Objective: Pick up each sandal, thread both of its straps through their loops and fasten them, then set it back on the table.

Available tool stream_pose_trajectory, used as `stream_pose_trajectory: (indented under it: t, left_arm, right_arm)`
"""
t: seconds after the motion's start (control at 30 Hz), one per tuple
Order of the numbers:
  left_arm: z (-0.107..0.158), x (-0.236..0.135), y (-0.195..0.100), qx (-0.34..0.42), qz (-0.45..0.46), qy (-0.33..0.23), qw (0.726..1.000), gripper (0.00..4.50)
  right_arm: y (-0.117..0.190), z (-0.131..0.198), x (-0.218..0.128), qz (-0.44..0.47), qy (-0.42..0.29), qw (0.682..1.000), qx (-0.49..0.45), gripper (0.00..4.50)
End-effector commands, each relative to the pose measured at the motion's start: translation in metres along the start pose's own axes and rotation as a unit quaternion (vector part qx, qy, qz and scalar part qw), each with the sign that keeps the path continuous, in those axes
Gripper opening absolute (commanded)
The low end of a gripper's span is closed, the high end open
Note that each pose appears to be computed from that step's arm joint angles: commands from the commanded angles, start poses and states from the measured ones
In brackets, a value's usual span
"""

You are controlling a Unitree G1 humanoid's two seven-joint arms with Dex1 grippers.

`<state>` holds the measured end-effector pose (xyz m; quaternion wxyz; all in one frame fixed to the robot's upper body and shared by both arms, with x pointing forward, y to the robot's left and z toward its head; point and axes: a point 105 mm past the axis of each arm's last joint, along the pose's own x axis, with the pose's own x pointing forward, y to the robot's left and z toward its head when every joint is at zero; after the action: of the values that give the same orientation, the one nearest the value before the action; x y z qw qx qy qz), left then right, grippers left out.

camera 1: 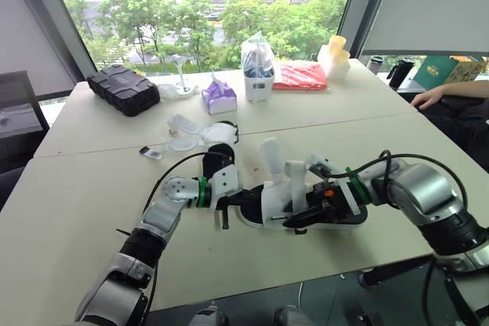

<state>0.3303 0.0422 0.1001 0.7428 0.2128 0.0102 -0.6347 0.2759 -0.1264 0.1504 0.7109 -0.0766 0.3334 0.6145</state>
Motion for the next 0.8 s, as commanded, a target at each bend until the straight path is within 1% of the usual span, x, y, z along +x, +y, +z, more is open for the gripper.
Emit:
stream_pose_trajectory:
  t: [0.03, 0.17, 0.3, 0.5, 0.6, 0.8]
  left_arm:
    - [-0.004, 0.003, -0.006, -0.001, -0.009, 0.007, 1.000, 0.00]
    - [-0.005, 0.005, -0.008, -0.002, -0.010, 0.005, 1.000, 0.00]
    - [-0.005, 0.006, -0.009, -0.003, -0.012, 0.003, 1.000, 0.00]
    - [-0.004, 0.010, -0.009, -0.001, -0.016, 0.000, 1.000, 0.00]
    - [-0.003, 0.011, -0.007, 0.001, -0.018, -0.001, 1.000, 0.00]
    - [-0.002, 0.012, -0.005, 0.003, -0.017, -0.003, 1.000, 0.00]
  right_arm:
    - [0.016, 0.009, -0.032, -0.019, -0.004, 0.999, -0.033, 4.45]
    - [0.027, 0.006, -0.058, -0.052, 0.006, 0.998, -0.042, 4.45]
    - [0.032, -0.003, -0.067, -0.072, 0.010, 0.997, -0.023, 4.45]
    - [0.028, -0.038, -0.049, -0.088, 0.005, 0.995, 0.041, 4.45]
    - [0.019, -0.054, -0.037, -0.105, -0.009, 0.992, 0.069, 4.45]
    - [0.007, -0.052, -0.019, -0.123, -0.051, 0.988, 0.082, 4.45]
